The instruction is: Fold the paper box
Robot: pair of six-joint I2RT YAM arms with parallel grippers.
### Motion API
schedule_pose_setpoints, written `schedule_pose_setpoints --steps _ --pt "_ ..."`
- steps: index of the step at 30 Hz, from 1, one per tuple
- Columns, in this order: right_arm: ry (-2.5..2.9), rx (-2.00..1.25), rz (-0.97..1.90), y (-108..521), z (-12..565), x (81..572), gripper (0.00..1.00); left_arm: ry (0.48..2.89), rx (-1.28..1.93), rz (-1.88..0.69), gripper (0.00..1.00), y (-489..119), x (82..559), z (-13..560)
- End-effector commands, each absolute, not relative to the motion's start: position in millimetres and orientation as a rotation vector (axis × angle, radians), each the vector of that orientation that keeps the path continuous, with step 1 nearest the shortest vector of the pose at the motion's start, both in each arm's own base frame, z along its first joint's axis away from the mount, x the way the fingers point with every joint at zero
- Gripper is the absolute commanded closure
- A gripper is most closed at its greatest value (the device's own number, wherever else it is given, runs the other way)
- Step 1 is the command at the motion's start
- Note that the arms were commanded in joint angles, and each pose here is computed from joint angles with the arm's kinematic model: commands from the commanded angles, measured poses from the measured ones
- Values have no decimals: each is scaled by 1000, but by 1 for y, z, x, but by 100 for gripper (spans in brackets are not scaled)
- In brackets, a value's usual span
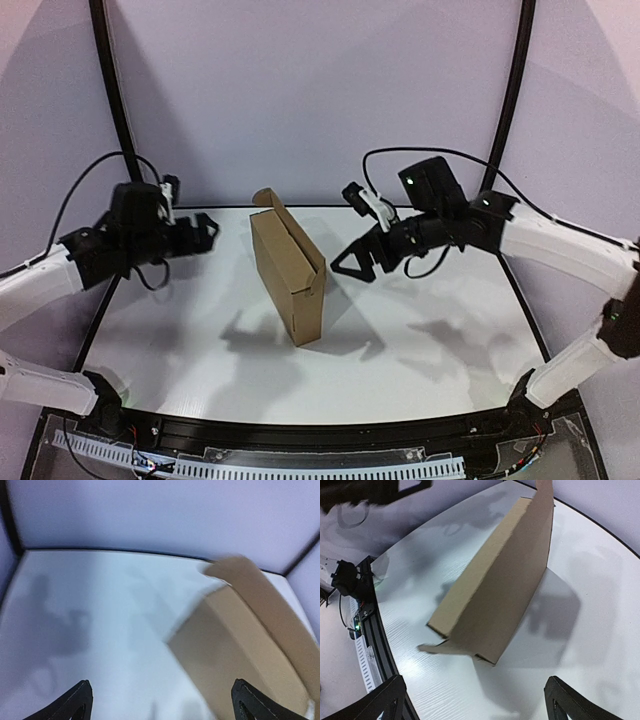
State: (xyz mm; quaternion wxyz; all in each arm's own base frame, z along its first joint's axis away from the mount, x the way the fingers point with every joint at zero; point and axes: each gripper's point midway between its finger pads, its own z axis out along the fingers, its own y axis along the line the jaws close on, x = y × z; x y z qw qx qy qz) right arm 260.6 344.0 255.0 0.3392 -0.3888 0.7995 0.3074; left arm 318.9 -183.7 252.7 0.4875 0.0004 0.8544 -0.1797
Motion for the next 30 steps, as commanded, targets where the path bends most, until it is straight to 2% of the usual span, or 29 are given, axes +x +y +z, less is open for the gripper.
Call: schedule_pose_setpoints --steps 1,5,6,7,8,9,12,13,17,22,30 --pt "2006 -881 753 342 272 255 2 2040 315 -306 1 -158 338 269" --pt "2082 -770 790 354 265 239 3 1960 676 -290 1 -189 354 293" --pt "2086 -796 799 361 263 230 4 2017 756 -286 1 -193 361 274" --pt "2092 -815 792 365 259 226 4 1973 786 -277 2 -194 371 296" --pt "2097 -850 777 371 253 218 4 2041 842 -306 2 -201 376 276" --pt "2099 -860 749 372 249 217 4 2007 860 -305 2 -205 384 294" --pt "2049 -993 568 386 226 207 2 2020 1017 -291 4 -215 398 282" --pt "2030 -1023 471 391 216 208 2 2067 1076 -283 4 -218 405 262" --pt "2035 -916 347 389 205 225 2 2073 1119 -345 5 -223 419 257" --pt "1950 -839 360 402 188 225 2 2045 1087 -479 4 -227 422 256" --pt "1827 -837 412 432 175 221 2 2046 985 -549 1 -228 420 253"
